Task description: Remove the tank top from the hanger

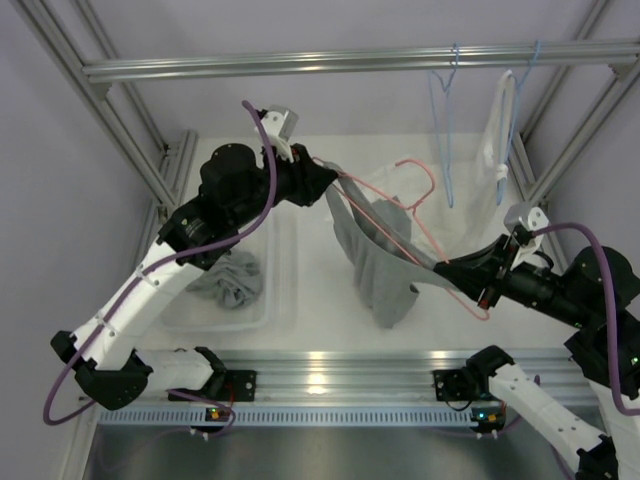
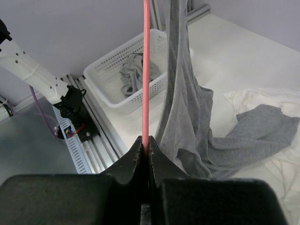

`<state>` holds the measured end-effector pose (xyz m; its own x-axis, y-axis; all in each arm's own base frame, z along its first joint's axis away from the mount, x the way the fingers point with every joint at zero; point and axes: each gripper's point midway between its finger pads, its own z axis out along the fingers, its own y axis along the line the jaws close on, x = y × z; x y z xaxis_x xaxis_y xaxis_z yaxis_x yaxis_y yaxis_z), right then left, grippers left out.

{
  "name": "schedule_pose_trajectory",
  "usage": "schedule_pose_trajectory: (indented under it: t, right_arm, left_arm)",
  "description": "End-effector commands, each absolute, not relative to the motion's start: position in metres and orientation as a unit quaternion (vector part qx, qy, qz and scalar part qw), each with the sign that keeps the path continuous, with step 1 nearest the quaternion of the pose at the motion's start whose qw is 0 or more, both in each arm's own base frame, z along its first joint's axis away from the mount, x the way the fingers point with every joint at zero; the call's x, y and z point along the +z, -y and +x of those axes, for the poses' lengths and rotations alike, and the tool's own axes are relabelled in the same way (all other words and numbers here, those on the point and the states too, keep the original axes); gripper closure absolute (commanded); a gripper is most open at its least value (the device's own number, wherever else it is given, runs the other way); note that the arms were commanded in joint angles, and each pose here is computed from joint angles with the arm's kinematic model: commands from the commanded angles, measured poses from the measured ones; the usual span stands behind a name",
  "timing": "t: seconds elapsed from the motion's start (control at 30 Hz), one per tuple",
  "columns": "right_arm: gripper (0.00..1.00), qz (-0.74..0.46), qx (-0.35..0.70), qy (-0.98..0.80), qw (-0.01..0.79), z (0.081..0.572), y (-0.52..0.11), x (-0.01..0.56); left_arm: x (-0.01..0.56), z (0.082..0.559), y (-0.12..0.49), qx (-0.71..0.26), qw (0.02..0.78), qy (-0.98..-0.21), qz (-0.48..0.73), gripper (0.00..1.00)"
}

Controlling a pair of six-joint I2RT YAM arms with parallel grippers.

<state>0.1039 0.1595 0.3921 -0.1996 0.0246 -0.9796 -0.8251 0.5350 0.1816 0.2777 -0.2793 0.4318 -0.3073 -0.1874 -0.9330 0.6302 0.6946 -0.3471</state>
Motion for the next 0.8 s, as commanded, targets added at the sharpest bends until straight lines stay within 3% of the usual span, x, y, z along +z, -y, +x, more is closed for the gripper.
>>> schedule_pose_trajectory:
  t: [0.0, 0.1, 0.13, 0.17, 0.47, 0.6, 0.77]
  right_arm:
    - [1.00, -0.301, 0.390, -0.649, 0.579, 0.102, -0.162, 0.414]
    - [1.00, -0.301, 0.391, -0.649, 0.579, 0.102, -0.163, 0.415]
    - [1.00, -0.300, 0.391, -0.649, 0.579, 0.102, -0.163, 0.416]
    - [1.00, -0.301, 0.392, -0.646, 0.581, 0.101, -0.162, 0.417]
    - [1.00, -0.297, 0.383, -0.657, 0.578, 0.106, -0.161, 0.407]
    - [1.00, -0.305, 0.379, -0.661, 0.571, 0.105, -0.161, 0.394]
    - [1.00, -0.323, 0.391, -0.656, 0.559, 0.098, -0.165, 0.387]
  left_arm:
    - [0.458, 0.268, 0.280, -0.383, 0.581, -0.699, 0.162, 0.68]
    - [0.455, 0.266, 0.283, -0.390, 0.575, -0.699, 0.170, 0.63]
    - [0.455, 0.266, 0.284, -0.391, 0.573, -0.699, 0.171, 0.72]
    - [0.454, 0.265, 0.285, -0.392, 0.571, -0.700, 0.173, 1.00]
    - [0.450, 0.277, 0.274, -0.367, 0.584, -0.711, 0.135, 1.00]
    - [0.452, 0.296, 0.230, -0.294, 0.626, -0.721, 0.031, 1.00]
    - [0.443, 0.305, 0.224, -0.263, 0.626, -0.734, 0.019, 1.00]
